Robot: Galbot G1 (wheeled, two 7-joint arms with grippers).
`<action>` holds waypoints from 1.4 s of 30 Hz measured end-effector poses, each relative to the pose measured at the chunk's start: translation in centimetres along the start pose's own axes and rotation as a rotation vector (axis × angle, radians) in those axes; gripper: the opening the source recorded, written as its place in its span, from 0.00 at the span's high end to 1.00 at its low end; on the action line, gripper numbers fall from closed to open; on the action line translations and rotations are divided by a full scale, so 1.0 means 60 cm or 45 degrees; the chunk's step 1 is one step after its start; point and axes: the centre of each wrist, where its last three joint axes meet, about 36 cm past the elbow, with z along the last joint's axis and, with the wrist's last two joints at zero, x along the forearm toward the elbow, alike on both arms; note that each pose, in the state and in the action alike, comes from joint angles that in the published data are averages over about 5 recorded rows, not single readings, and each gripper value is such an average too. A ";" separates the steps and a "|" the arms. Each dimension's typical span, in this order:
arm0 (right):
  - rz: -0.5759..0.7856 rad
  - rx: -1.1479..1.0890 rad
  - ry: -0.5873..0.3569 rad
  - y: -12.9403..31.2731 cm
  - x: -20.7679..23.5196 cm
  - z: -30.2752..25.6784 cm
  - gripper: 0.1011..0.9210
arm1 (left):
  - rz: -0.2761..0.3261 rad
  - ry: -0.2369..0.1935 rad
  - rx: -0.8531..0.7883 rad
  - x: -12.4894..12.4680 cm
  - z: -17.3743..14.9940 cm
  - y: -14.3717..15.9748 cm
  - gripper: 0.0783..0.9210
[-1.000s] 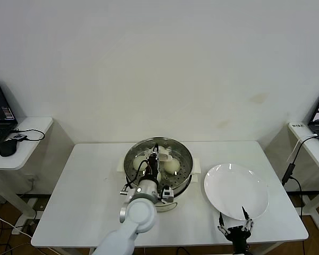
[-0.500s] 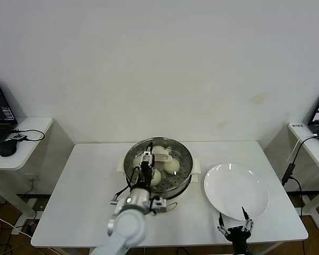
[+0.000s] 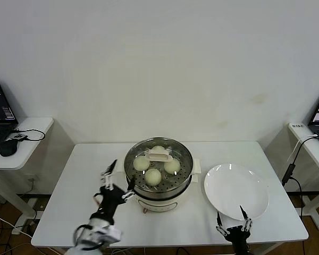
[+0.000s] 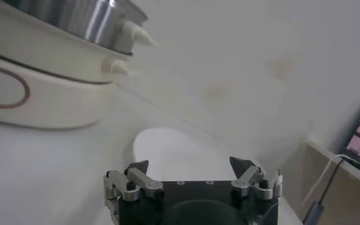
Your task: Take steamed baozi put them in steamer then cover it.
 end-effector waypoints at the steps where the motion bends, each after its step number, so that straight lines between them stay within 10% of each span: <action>1: -0.006 -0.008 -0.003 -0.002 0.001 -0.001 0.12 | -0.007 0.008 0.084 0.009 0.005 0.002 0.12; 14: -0.082 -0.102 -0.024 -0.049 0.013 -0.012 0.12 | -0.198 0.142 0.802 0.091 0.068 -0.026 0.12; 42: -0.269 -0.253 0.010 -0.076 0.018 -0.054 0.12 | -0.312 0.284 1.054 0.140 0.131 -0.105 0.12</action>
